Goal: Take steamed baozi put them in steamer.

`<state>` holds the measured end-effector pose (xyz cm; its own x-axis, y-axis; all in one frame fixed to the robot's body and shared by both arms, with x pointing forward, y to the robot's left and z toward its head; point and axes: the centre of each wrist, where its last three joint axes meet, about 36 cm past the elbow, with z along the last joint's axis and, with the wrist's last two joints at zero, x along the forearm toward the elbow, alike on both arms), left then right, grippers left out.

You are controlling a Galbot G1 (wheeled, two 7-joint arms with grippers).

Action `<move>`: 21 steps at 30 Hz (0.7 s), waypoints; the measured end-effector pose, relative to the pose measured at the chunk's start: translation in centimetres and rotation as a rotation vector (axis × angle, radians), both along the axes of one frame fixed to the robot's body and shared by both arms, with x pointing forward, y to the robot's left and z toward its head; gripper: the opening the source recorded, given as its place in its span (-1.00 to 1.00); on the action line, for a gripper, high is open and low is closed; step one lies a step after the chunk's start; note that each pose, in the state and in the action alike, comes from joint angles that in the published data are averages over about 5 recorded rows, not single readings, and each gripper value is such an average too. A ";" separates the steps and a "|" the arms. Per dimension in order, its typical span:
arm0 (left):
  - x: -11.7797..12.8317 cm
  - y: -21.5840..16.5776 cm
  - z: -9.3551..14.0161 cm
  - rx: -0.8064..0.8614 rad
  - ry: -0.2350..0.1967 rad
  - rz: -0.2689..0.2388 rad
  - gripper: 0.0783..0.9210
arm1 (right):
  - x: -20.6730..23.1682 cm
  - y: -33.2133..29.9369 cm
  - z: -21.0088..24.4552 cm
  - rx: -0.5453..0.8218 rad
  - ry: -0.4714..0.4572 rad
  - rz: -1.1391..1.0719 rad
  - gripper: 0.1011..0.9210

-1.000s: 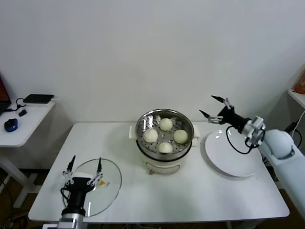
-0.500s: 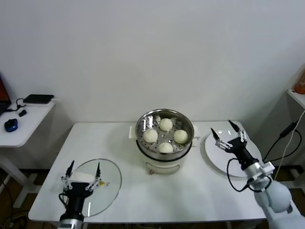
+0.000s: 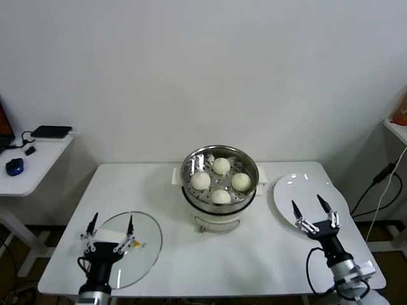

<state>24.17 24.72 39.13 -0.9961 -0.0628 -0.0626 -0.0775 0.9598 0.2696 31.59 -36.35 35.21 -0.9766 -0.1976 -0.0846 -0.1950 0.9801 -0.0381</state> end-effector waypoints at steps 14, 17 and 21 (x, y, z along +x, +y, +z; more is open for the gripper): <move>-0.3 0.0 0.3 0.000 0.005 0.001 0.77 | -3.2 1.0 -1.6 0.040 0.041 -0.002 0.76; -0.4 0.0 0.3 0.001 0.007 0.001 0.77 | -3.5 1.3 -1.7 0.044 0.045 0.005 0.76; -0.6 0.0 0.4 0.002 0.008 0.001 0.77 | -3.7 1.4 -1.9 0.047 0.048 0.013 0.76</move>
<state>23.60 24.71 39.52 -0.9965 -0.0636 -0.0544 -0.0761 0.9593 0.2719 27.90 -34.93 33.35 -0.9772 -0.2070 -0.0471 -0.2080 0.9780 0.0173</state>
